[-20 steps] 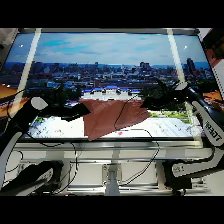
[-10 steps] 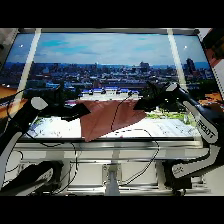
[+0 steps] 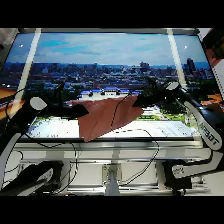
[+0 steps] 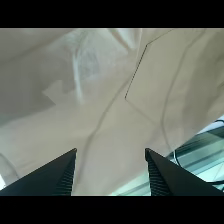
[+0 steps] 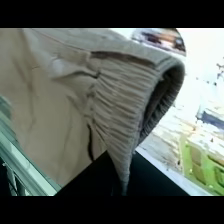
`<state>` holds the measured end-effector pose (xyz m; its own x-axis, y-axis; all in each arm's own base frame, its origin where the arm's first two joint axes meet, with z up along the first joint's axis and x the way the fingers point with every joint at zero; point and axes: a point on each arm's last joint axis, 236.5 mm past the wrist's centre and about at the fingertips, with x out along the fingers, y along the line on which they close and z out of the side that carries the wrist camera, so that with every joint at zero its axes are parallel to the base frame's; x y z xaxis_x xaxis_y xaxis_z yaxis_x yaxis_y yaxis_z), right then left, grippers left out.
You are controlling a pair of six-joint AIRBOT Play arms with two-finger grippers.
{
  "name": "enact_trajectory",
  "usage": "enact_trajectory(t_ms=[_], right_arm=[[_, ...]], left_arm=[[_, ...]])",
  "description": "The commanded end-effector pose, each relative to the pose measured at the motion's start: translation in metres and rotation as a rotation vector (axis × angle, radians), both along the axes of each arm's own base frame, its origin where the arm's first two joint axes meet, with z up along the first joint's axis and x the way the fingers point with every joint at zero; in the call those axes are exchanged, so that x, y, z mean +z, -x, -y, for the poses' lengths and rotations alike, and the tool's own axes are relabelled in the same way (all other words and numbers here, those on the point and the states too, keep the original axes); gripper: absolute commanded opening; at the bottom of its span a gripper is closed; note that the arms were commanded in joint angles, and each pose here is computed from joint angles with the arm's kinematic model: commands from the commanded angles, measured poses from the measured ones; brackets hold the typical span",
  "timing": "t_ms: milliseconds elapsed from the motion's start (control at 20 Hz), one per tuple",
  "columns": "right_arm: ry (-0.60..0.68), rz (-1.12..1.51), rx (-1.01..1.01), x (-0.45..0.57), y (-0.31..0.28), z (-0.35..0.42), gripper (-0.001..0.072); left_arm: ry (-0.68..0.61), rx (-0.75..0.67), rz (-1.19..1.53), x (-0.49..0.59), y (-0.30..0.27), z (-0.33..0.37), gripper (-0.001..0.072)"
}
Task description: Fold the clothes and pants, and hang the long-sleeved shirts on hangers.
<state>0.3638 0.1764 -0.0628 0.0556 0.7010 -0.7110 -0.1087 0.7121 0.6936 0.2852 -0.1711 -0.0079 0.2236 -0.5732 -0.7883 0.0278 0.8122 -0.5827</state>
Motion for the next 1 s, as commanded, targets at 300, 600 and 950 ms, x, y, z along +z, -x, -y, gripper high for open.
enact_trajectory(t_ms=[300, 600, 950], right_arm=[[0.199, 0.35, -0.49, 0.152, -0.022, 0.173, 0.0017], [0.406, 0.357, -1.122, 0.184, 0.037, 0.377, 0.0017], [0.563, 0.161, -1.57, 0.168, 0.165, 0.494, 0.0016]], left_arm=[[-0.076, 0.004, 0.426, 0.107, 0.012, -0.032, 0.0472], [-0.283, 0.034, 0.758, 0.172, 0.043, -0.079, 0.0473], [-0.452, 0.079, 0.9, 0.196, 0.058, -0.116, 0.0472]])
